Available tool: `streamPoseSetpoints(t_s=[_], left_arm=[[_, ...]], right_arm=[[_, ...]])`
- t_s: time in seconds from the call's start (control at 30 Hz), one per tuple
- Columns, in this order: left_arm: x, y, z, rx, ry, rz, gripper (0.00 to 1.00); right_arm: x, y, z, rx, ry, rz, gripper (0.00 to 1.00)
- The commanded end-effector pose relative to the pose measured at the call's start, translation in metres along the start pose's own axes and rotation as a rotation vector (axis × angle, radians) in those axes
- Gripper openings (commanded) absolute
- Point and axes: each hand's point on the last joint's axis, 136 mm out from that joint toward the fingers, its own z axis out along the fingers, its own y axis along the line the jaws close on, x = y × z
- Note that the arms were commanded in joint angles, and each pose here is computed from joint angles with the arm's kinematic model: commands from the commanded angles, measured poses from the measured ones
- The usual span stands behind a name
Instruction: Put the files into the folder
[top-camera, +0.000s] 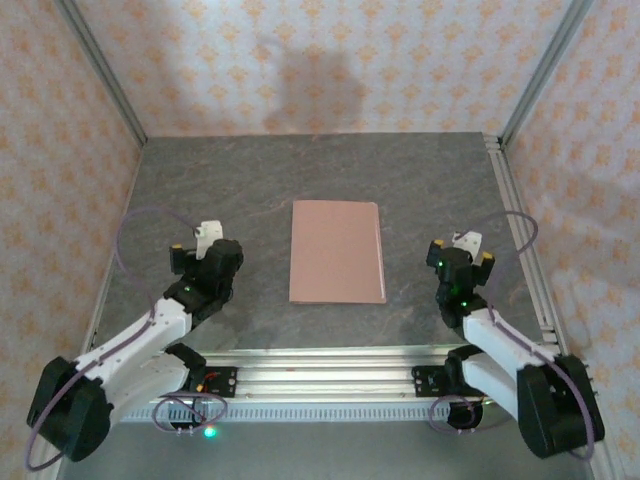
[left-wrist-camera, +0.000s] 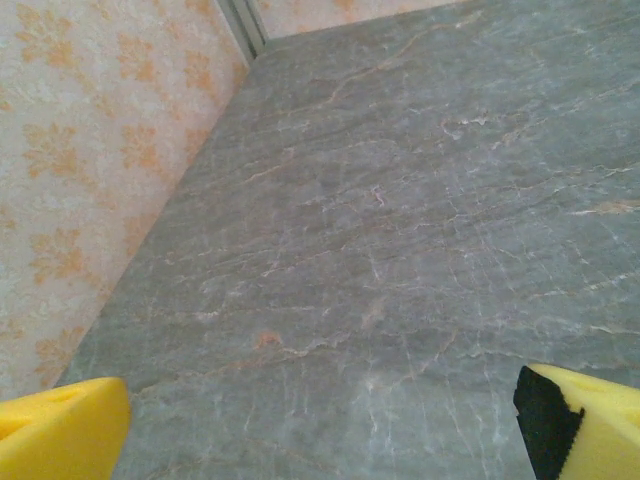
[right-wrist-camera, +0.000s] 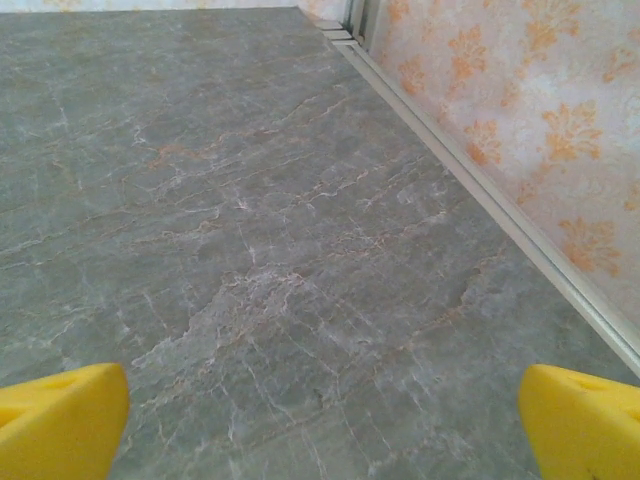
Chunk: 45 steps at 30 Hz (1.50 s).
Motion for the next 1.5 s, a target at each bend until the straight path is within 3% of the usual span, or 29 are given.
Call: streamPoseSetpoints(t_s=[0.0, 0.23, 0.53, 0.73, 0.8, 0.97, 1.47], left_arm=[[-0.024, -0.01, 0.024, 0.046, -0.044, -0.046, 1.0], [-0.005, -0.007, 0.072, 0.059, -0.032, -0.176, 1.0], [-0.016, -0.005, 0.078, 0.092, -0.145, -0.187, 1.0], [-0.001, -0.011, 0.085, 0.104, -0.259, -0.242, 1.0], [0.001, -0.019, 0.092, 0.133, -0.17, -0.203, 1.0], [0.0, -0.023, 0.111, 0.169, -0.084, -0.205, 1.0], [-0.001, -0.023, 0.111, 0.167, -0.09, -0.206, 1.0]], right_arm=[[-0.038, 0.013, 0.014, -0.05, -0.117, 0.082, 1.0], [-0.044, 0.017, 0.047, -0.1, -0.133, 0.154, 1.0], [-0.025, 0.022, 0.06, -0.12, -0.145, 0.179, 1.0], [-0.024, 0.021, 0.061, -0.109, -0.146, 0.18, 1.0], [-0.025, 0.02, 0.063, -0.1, -0.132, 0.178, 1.0], [-0.025, 0.029, 0.072, -0.121, -0.09, 0.143, 1.0], [-0.026, 0.026, 0.081, -0.082, -0.041, 0.149, 1.0]])
